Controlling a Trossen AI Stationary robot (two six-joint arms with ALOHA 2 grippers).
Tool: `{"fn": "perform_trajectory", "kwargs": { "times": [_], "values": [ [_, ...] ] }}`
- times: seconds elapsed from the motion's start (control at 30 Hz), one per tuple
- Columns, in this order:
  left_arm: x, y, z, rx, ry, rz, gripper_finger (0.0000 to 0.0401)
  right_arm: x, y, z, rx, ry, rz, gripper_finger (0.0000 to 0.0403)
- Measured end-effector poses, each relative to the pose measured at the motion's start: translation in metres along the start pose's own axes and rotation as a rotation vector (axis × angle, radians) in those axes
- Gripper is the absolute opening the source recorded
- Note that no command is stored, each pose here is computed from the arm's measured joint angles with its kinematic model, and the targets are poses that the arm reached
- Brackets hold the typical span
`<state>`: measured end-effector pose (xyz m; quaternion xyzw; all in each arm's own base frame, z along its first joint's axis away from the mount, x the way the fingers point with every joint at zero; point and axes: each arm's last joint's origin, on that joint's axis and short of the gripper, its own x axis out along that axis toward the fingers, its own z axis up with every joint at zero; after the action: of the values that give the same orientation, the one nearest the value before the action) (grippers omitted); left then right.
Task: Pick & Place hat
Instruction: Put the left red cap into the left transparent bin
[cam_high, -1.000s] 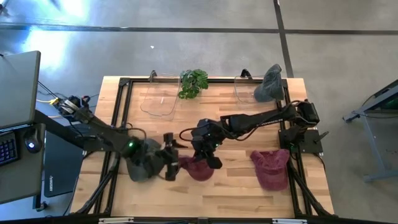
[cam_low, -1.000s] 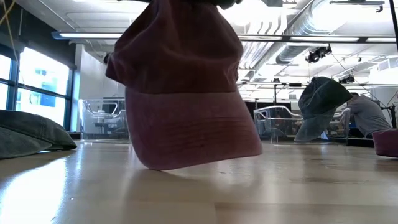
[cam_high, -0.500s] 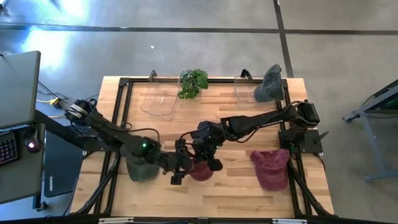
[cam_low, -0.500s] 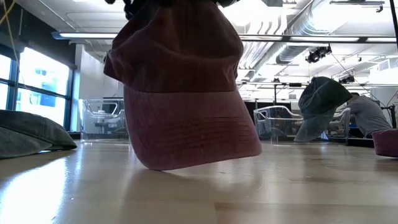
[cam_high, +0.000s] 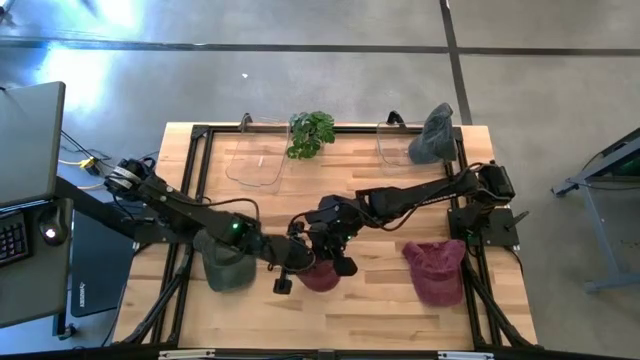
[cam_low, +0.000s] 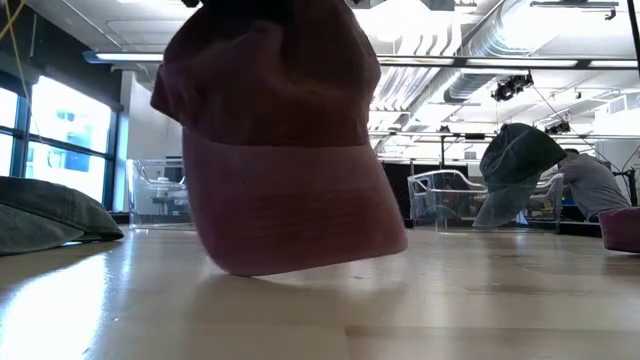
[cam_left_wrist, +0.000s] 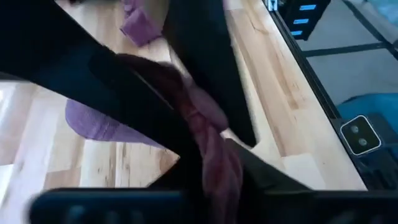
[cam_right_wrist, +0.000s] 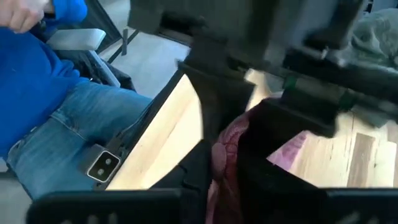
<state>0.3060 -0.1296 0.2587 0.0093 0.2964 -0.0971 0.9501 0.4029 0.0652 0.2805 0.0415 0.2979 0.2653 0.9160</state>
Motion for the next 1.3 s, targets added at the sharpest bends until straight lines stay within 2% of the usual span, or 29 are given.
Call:
{"fn": "perform_trajectory", "kwargs": {
  "times": [0.07,0.2,0.37,0.47,0.6,0.7,0.8,0.9,0.97,1.17,1.3],
  "values": [
    [0.002,0.002,-0.002,-0.002,0.020,-0.014,0.0011,-0.010,0.000,0.004,0.004,-0.014,-0.059,0.0086],
    [0.002,0.001,-0.004,0.031,0.047,-0.041,0.0018,-0.048,0.011,0.017,-0.004,-0.039,-0.239,0.0128],
    [-0.009,-0.003,-0.004,0.141,0.156,-0.016,0.0004,-0.088,0.054,0.022,0.003,-0.106,-0.416,0.0145],
    [-0.022,-0.002,0.008,0.200,0.236,0.062,0.0006,-0.097,0.080,0.009,0.014,-0.139,-0.480,0.0145],
    [-0.044,0.002,0.029,0.334,0.322,0.186,0.0003,-0.091,0.107,-0.026,0.048,-0.172,-0.525,0.0145],
    [-0.060,0.007,0.041,0.490,0.376,0.299,0.0002,-0.077,0.121,-0.058,0.072,-0.219,-0.518,0.0145],
    [-0.074,0.013,0.052,0.657,0.429,0.485,0.0002,-0.062,0.128,-0.088,0.083,-0.268,-0.473,0.0145],
    [-0.081,0.023,0.054,0.750,0.491,0.725,0.0001,-0.052,0.131,-0.115,0.083,-0.323,-0.413,0.0145],
    [-0.083,0.031,0.055,0.780,0.534,0.818,0.0001,-0.049,0.132,-0.129,0.085,-0.362,-0.384,0.0145],
    [-0.087,0.066,0.051,0.747,0.679,0.890,0.0000,-0.049,0.129,-0.149,0.127,-0.471,-0.334,0.0145],
    [-0.092,0.095,0.048,0.798,0.845,0.937,0.0000,-0.050,0.128,-0.153,0.133,-0.501,-0.327,0.0145]
  ]
}}
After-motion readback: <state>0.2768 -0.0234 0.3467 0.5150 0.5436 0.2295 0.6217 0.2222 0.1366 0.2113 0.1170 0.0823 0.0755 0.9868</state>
